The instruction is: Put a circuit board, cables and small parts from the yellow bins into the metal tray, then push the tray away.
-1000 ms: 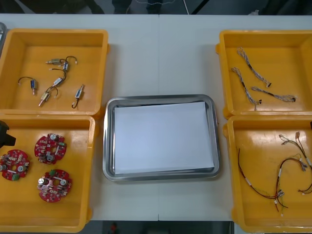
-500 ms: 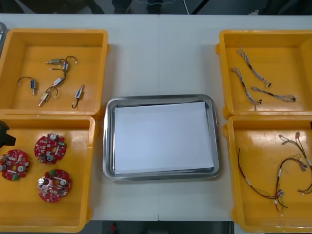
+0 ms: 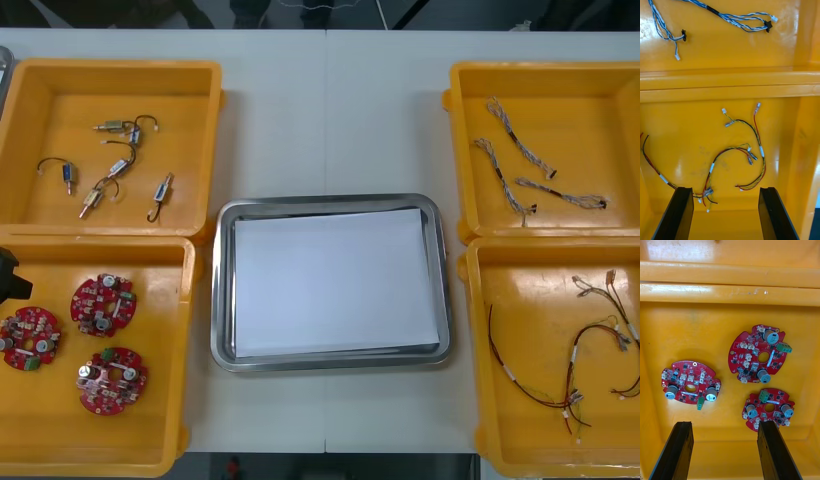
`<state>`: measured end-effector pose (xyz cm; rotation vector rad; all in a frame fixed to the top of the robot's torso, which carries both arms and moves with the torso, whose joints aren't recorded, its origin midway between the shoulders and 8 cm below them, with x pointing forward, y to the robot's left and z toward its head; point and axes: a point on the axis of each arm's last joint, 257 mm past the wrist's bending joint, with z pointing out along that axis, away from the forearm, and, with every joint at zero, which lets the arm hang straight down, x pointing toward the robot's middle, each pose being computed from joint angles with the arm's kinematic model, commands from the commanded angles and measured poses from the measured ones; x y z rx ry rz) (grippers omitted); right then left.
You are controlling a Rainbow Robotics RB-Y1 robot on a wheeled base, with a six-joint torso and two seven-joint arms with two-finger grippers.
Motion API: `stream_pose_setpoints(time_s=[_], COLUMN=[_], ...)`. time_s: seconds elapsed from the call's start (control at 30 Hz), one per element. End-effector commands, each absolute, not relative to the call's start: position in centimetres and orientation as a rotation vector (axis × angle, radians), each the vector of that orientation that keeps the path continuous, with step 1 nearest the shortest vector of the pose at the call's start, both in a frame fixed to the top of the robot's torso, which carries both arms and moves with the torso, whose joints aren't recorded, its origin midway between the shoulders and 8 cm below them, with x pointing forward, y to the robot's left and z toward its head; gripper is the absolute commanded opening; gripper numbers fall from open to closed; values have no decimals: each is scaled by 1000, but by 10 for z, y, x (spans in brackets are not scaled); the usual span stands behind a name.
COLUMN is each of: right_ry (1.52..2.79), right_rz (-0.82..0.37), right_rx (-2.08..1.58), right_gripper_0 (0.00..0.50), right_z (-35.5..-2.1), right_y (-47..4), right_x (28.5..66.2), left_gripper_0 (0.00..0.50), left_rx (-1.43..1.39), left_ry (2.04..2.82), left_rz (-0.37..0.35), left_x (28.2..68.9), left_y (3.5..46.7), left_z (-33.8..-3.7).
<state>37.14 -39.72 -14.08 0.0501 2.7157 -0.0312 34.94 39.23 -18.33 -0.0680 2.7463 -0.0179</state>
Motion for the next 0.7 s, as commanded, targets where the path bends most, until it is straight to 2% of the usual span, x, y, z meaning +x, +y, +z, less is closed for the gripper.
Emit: stream_pose_setpoints(time_s=[0.03,0.13,0.17,0.23,0.47,0.7], right_ry=[2684,2680,2682,2689,2688,2651], right_rz=[-84,-73,-73,-78,-62,19], right_rx=[95,97,89,92,100,112], right_gripper_0=[500,500,500,500,500,500], right_z=[-122,-124,-125,-128,-134,-141], right_y=[-407,-404,-404,-406,-413,-420], right_x=[378,379,379,377,372,365], left_gripper_0=[500,500,500,500,500,500], left_rx=[-148,-148,-163,-166,-157,-148], left_ry=[2701,2701,2753,2755,2737,2706], left_rz=[20,20,-25,-44,-54,-74], left_x=[357,357,347,347,351,353], left_y=[405,405,397,394,392,394], left_z=[-159,-159,-182,-184,-181,-192])
